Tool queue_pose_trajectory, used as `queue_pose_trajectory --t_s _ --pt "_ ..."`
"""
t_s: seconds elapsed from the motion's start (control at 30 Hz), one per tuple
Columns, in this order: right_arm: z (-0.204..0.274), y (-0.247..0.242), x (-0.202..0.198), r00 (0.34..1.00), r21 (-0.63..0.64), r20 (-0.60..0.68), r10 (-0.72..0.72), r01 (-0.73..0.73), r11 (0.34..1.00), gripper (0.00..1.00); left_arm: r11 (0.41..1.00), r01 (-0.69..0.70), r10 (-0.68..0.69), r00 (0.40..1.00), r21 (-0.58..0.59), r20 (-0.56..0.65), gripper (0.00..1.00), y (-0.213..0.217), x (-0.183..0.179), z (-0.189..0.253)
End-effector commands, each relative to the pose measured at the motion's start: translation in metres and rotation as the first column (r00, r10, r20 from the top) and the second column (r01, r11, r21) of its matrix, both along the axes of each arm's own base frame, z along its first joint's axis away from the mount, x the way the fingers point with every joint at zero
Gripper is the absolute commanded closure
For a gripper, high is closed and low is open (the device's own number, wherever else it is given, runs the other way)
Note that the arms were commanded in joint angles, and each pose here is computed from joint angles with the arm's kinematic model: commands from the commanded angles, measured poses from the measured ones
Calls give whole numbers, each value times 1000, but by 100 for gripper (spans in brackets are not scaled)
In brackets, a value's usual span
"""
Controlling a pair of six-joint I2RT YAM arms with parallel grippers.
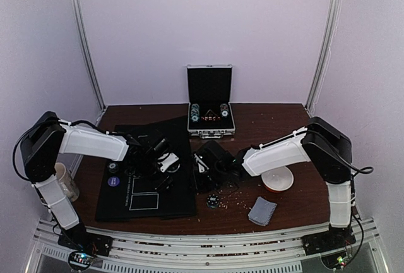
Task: Distribute texas hold em gaming equipment
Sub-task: Move the poker chip to the big blind area.
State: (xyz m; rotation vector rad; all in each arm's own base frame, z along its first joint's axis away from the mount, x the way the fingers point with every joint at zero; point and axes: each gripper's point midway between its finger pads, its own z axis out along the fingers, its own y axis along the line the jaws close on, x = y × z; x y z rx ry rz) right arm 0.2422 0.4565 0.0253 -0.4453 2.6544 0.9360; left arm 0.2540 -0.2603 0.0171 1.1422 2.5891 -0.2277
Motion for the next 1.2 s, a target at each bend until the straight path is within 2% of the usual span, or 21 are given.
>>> queue_pose_trajectory --t_s 0.0,0.2,0.43,0.97,1.17 --pt "-23 -20 -31 996 -111 -76 49 -57 992 100 1000 3 -3 1000 -16 15 41 -12 5 -6" --pt "-21 -19 -31 996 -105 -74 50 -58 993 100 999 -8 7 1000 51 9 52 0 3 -16" --pt "-22 -21 -32 996 -112 -72 53 -61 992 100 981 -71 68 997 182 21 57 30 7 -26" --pt "-22 -24 -32 996 -116 -68 53 -60 991 100 948 -258 261 965 186 11 61 94 45 -22" --pt "-21 -24 -31 996 -118 -65 54 -62 991 100 924 -334 334 942 186 34 61 120 71 -21"
